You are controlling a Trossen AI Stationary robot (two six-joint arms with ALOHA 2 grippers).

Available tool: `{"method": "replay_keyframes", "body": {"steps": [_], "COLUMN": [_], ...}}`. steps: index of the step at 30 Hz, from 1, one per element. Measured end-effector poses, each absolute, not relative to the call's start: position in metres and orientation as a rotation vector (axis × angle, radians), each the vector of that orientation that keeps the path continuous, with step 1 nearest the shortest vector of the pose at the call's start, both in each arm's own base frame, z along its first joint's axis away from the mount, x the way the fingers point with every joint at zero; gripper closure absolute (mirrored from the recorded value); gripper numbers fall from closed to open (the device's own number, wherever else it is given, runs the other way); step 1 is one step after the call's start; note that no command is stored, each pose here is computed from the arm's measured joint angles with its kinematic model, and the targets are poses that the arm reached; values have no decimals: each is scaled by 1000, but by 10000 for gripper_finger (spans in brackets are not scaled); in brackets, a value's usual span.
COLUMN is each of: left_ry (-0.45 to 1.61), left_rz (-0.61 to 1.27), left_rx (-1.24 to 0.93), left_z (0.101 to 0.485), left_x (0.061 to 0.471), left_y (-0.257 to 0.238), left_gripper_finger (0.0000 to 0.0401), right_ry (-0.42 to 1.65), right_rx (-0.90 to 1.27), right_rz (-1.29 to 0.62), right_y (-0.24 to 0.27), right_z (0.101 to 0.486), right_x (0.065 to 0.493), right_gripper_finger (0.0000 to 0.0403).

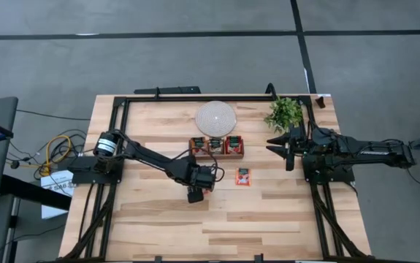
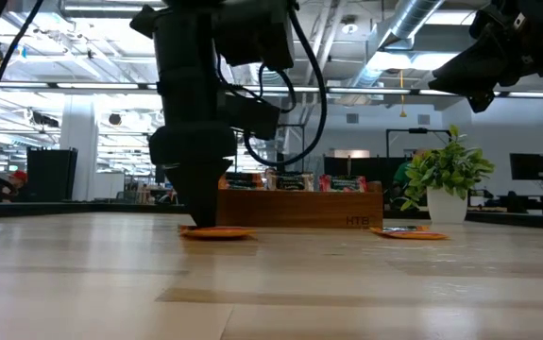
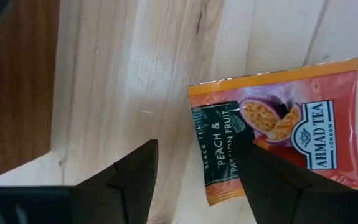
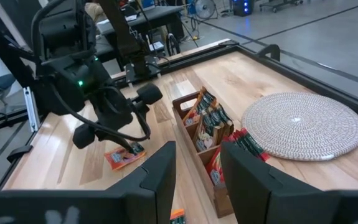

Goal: Pick & Place Tea
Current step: Put the left orange tea bag into the left slot of the wooden organizer

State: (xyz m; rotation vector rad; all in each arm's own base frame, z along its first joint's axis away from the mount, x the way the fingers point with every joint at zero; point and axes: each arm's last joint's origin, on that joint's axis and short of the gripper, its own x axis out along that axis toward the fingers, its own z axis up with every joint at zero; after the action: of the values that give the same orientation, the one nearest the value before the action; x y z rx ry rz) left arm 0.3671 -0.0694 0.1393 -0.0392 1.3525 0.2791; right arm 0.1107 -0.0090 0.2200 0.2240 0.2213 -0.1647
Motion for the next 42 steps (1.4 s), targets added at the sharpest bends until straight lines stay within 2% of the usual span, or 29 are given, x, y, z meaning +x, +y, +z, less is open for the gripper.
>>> {"method": "replay_keyframes", "body": {"steps": [4,7,11,16,18,23,30,35,39,42], "left_ry": [1357,1362,1362,1356,1347,1360,1352,1270,1198,1207], "left_rz": [276,264,269,295,336,436,503,539,648,695], "left_rx": [-64,-77,-99,-86,-73,40,219,473,665,693], "left_z": [139,139,138,137,137,146,185,213,221,222], "left_x": [367,367,367,367,366,366,369,374,379,382], "left_y": [-70,-70,-71,-71,-71,-70,-85,-92,-82,-66], "left_gripper_finger": [201,225,281,370,392,399,401,401,401,401], "right_ry": [222,222,222,222,221,222,222,221,221,222], "right_rx": [224,224,224,224,224,224,224,224,224,224], "right_rz": [-164,-165,-165,-165,-164,-165,-165,-164,-164,-164], "right_y": [-9,-9,-9,-9,-9,-9,-9,-9,-9,-9], "right_z": [220,220,220,220,220,220,220,220,220,220], "right_x": [111,111,111,111,111,111,111,111,111,111], "right_gripper_finger": [285,285,285,285,285,285,285,285,285,285]}}
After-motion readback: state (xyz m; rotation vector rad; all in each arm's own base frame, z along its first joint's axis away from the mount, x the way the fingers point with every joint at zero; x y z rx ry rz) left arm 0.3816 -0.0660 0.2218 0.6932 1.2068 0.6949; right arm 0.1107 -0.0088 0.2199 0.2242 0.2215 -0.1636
